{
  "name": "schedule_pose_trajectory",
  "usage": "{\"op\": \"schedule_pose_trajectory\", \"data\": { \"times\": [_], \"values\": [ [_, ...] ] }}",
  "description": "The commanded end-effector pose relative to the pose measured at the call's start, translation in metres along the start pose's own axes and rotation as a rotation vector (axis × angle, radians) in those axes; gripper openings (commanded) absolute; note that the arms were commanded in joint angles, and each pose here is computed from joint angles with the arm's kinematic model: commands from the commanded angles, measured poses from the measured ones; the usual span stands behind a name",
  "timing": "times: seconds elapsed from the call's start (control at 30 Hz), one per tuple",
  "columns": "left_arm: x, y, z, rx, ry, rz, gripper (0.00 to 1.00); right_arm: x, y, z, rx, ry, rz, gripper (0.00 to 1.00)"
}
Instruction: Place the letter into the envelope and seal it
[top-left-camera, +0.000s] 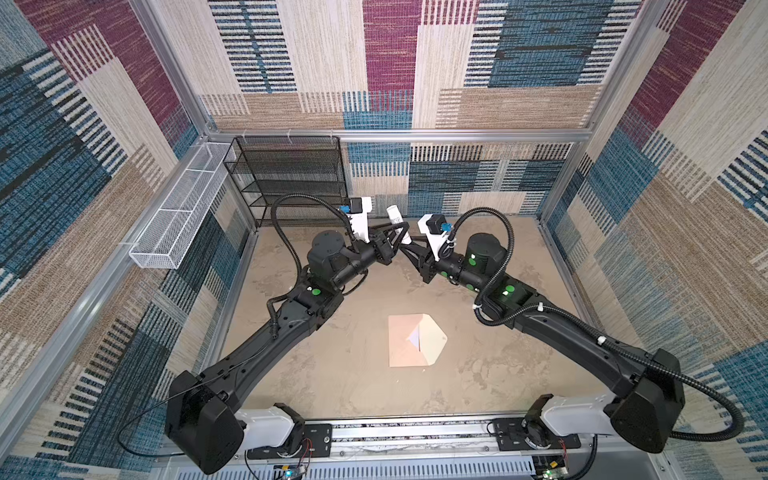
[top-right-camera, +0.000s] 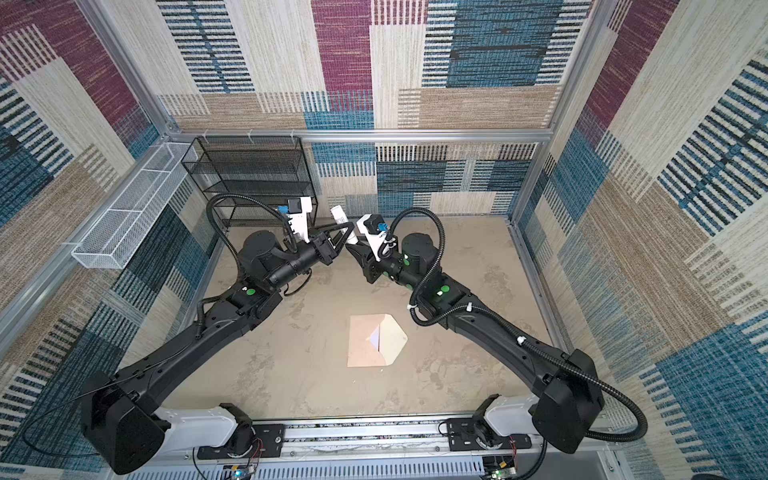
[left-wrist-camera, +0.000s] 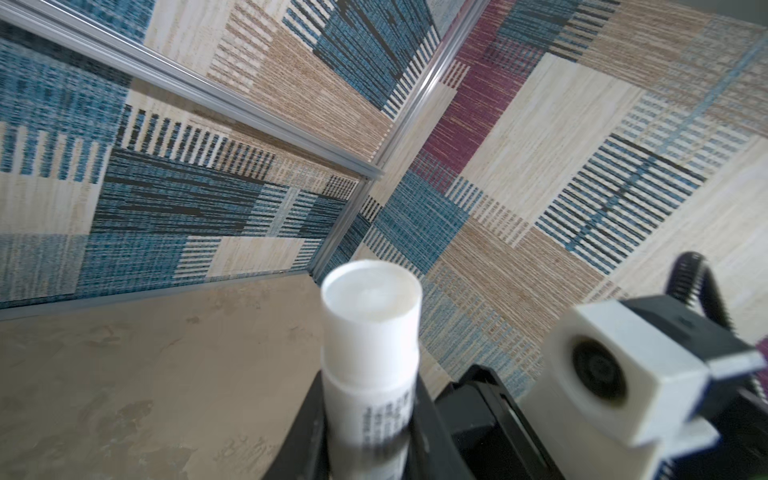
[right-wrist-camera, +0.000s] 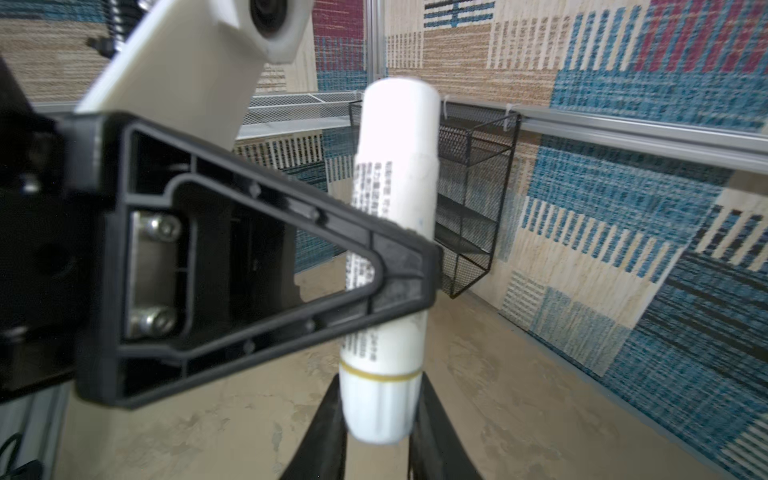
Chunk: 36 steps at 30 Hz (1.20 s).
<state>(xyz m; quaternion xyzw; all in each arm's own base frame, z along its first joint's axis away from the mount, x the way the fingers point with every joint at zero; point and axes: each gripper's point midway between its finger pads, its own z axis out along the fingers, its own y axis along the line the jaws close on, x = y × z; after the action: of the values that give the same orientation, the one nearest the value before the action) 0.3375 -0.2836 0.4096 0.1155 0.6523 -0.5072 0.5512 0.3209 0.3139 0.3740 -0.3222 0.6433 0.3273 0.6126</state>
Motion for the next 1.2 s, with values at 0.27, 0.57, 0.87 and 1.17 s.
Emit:
{"op": "schedule_pose_trajectory", "data": {
  "times": [0.27,0.57,0.87,1.17],
  "values": [
    [0.02,-0.053,-0.018,0.404,0.159,-0.108,0.0,-0.031,0.045,-0.038,-0.504,-0.062,0.247,0.2],
    [0.017,-0.035,-0.021,0.288,0.113,-0.066,0.0,-0.009,0.033,-0.038,-0.459,-0.015,0.186,0.41],
    [-0.026,0.03,-0.01,-0.163,-0.06,0.076,0.0,0.036,0.005,-0.008,-0.11,0.04,-0.014,0.6],
    [-0.03,0.038,0.008,-0.293,-0.092,0.089,0.0,0.004,-0.017,0.017,0.264,-0.102,-0.154,0.57]
  ]
}}
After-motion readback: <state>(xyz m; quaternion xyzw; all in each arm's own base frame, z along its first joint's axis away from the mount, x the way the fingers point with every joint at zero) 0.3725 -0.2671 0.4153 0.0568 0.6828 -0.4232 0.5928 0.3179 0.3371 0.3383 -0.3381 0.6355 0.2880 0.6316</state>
